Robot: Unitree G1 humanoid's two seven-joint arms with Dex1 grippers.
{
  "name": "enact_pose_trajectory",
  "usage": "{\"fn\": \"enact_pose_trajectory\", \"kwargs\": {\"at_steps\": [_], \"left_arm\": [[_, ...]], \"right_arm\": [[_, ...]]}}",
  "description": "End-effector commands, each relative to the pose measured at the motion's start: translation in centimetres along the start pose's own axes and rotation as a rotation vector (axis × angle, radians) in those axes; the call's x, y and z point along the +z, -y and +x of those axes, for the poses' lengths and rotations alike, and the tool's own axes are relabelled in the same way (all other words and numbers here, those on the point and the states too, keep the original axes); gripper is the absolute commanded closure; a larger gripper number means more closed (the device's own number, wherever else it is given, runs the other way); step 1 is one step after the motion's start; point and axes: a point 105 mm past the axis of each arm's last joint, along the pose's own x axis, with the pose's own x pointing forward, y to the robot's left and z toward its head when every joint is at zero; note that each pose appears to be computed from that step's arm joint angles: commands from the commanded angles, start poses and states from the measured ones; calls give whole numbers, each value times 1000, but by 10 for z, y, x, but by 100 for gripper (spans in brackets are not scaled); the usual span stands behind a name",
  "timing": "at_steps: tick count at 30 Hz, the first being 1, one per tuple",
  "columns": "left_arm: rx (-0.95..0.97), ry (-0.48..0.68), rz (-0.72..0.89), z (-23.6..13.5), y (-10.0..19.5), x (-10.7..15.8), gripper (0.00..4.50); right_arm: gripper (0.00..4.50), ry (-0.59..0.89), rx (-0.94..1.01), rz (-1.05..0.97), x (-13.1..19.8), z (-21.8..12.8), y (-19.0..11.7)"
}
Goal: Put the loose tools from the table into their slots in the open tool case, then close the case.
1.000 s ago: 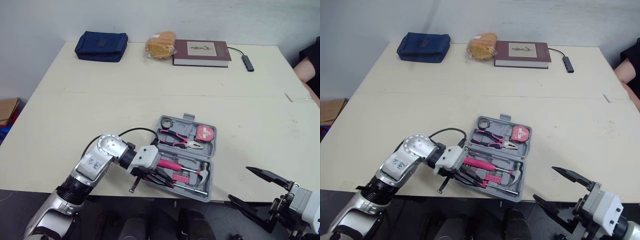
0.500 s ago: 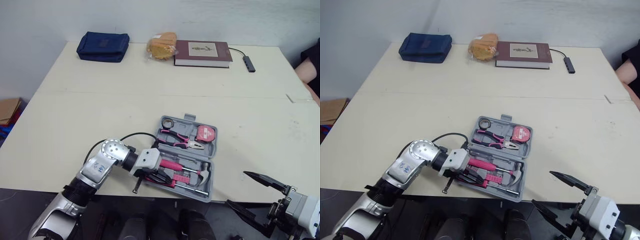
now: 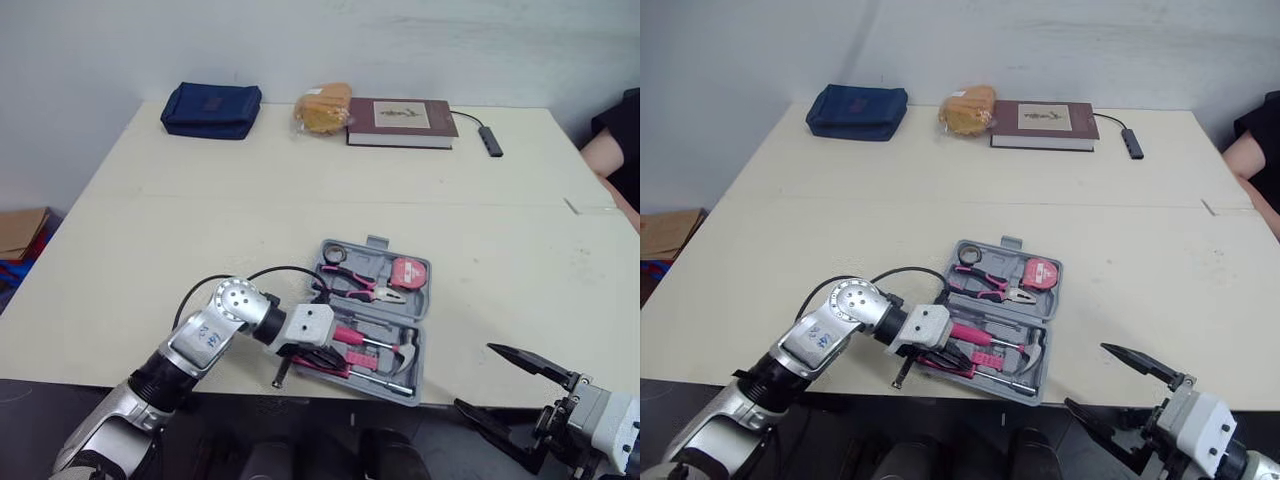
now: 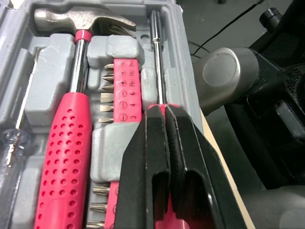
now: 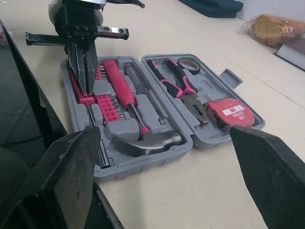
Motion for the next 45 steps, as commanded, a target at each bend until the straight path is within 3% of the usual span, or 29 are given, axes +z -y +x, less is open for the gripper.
{"fn": "enact_pose_trajectory", "kwargs": {"at_steps": [1, 5, 8, 11, 14, 19, 25, 31, 45], "left_arm": [[15, -10, -82, 6, 1, -21, 445], [38, 316, 6, -29, -10, 26, 445], [85, 372, -53, -58, -16, 25, 445], [201, 340, -51, -85, -29, 12, 450], [350, 333, -90, -102, -49, 2, 450], [468, 133, -180, -114, -60, -45, 450], [480, 148, -179, -100, -66, -47, 450], [481, 146, -178, -90, -69, -47, 450], [493, 167, -184, -73, -70, -41, 450]], "right_arm": [[0, 10, -44, -6, 2, 1, 3], [0, -139, -246, 53, -15, 0, 32], [0, -100, -186, 42, -10, 9, 32], [74, -154, -155, 35, -22, 18, 38], [222, -163, -122, 7, -28, 28, 43], [448, -241, -42, -18, -56, 54, 51], [448, -270, 0, -22, -68, 76, 59], [448, -202, 46, 21, -56, 101, 51], [448, -198, 96, -58, -50, 122, 67]]}}
